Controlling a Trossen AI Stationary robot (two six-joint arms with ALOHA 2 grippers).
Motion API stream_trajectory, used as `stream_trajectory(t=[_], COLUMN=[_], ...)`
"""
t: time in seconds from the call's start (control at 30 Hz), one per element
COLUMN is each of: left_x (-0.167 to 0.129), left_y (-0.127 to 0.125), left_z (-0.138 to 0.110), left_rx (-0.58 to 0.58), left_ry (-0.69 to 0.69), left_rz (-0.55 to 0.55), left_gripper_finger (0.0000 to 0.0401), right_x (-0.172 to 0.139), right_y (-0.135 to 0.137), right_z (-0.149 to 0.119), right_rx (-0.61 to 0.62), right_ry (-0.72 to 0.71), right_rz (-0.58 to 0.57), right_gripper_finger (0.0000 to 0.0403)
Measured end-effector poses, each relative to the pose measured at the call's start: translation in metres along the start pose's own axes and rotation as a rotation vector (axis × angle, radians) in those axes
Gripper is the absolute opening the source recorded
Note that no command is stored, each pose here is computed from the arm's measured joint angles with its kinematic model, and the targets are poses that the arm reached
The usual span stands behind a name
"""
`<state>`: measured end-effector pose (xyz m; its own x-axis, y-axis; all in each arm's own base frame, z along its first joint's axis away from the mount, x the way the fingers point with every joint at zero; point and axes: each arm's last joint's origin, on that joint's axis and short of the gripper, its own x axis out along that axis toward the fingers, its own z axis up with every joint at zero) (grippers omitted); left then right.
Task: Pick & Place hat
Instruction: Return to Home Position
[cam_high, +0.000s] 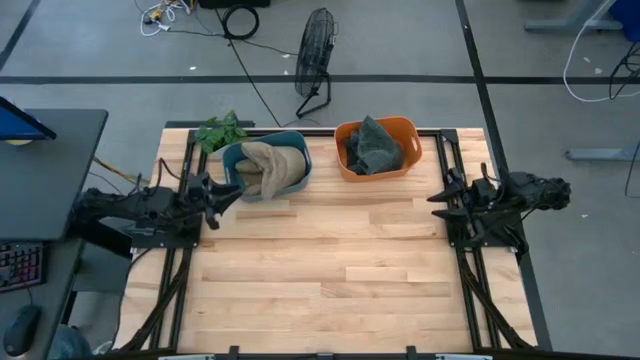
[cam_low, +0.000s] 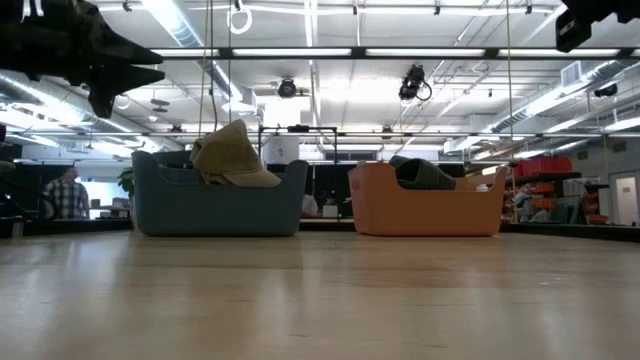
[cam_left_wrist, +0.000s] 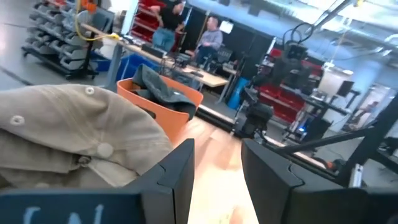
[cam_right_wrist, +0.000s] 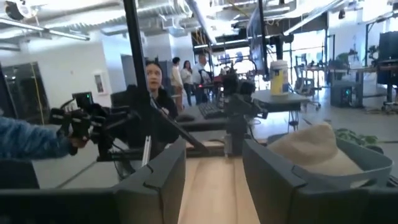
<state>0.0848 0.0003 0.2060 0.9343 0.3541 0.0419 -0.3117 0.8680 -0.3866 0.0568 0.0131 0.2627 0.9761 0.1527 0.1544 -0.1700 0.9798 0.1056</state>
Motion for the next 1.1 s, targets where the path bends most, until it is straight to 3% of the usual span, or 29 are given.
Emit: stream_trajectory(t=[0.3,0.43,0.7,0.93,1.1], left_x=[0.006,0.006,0.006,0.007,0.007], left_y=[0.003,0.001,0.002,0.005,0.006], left_z=[-0.029,-0.028,-0.031,-0.035,-0.035], left_rx=[0.058,0.12,0.182,0.088,0.095], left_ry=[-0.03,-0.034,-0.005,0.025,0.016], left_rz=[-0.157,-0.205,-0.197,-0.116,-0.089], left_gripper_finger=[0.0135,0.0135,0.0135,0.0135,0.0135], right_x=[0.013,0.018,0.024,0.024,0.024], right_y=[-0.001,-0.001,-0.002,-0.002,-0.002], right_z=[-0.034,-0.048,-0.081,-0.081,-0.084], right_rx=[0.007,0.022,0.028,0.017,0.013], right_ry=[0.015,-0.005,-0.049,-0.039,-0.007], right_rz=[-0.001,0.006,0.074,0.073,0.069], right_gripper_finger=[0.0162,0.0162,0.0162,0.0162,0.0162])
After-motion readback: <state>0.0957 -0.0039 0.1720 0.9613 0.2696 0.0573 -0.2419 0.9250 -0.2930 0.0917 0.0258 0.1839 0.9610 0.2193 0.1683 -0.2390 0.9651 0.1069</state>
